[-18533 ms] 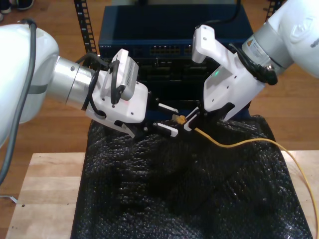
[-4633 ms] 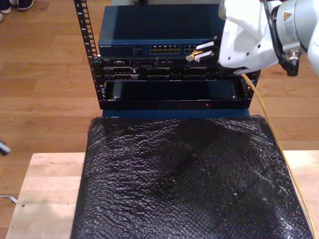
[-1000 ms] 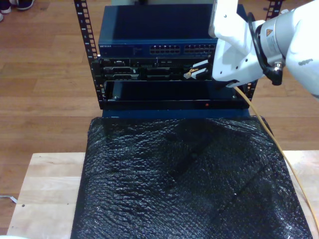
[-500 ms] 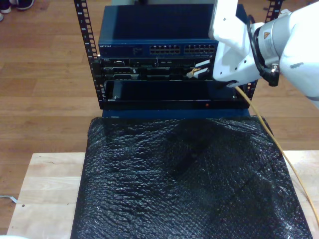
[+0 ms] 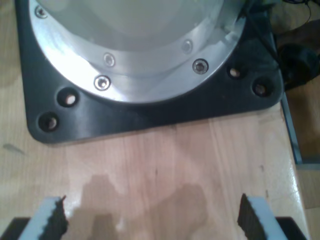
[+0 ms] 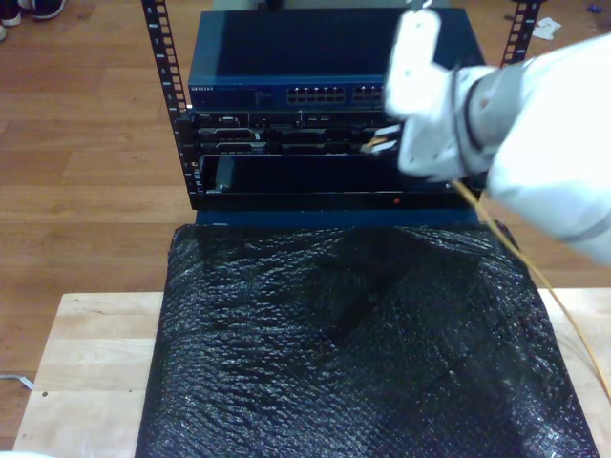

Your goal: Grab the cable and plug it in

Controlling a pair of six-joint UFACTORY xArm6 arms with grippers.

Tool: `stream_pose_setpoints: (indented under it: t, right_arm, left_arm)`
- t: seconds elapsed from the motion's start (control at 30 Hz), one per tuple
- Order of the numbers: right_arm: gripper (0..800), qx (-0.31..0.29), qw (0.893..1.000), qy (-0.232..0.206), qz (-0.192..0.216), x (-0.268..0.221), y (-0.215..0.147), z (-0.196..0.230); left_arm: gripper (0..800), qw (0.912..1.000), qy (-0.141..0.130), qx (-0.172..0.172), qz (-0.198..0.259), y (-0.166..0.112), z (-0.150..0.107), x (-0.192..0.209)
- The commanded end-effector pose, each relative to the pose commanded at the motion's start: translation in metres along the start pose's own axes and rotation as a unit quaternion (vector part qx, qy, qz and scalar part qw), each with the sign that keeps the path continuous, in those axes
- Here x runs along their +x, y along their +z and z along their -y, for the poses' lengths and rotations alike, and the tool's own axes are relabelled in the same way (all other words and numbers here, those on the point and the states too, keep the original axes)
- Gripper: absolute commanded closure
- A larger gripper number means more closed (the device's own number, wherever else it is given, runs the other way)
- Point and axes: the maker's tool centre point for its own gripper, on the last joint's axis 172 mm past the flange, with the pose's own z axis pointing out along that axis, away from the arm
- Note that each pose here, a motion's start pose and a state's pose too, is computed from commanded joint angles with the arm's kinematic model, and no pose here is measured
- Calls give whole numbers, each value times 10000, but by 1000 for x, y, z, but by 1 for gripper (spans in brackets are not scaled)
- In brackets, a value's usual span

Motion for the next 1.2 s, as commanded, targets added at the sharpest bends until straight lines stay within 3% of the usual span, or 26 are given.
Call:
stream_pose_setpoints:
  t: [0.23, 0.37, 0.57, 0.73, 1.2]
  right_arm:
    - [800, -208, 9997, -108, 59, 1, 0, -7]
    - [800, -439, 9986, -98, 286, -21, 11, -7]
    - [800, -628, 9961, -501, 367, -18, 8, -21]
    - [800, -811, 9943, -547, 429, -22, 7, -29]
    - [800, -1375, 9819, -800, 1025, -82, 14, -38]
  left_arm:
    - [0, 10000, 8, 0, 0, 0, 0, 0]
    - [0, 10000, 8, 0, 0, 0, 0, 0]
    - [0, 10000, 0, 0, 0, 0, 0, 0]
    - [0, 10000, 0, 0, 0, 0, 0, 0]
    - [0, 10000, 8, 0, 0, 0, 0, 0]
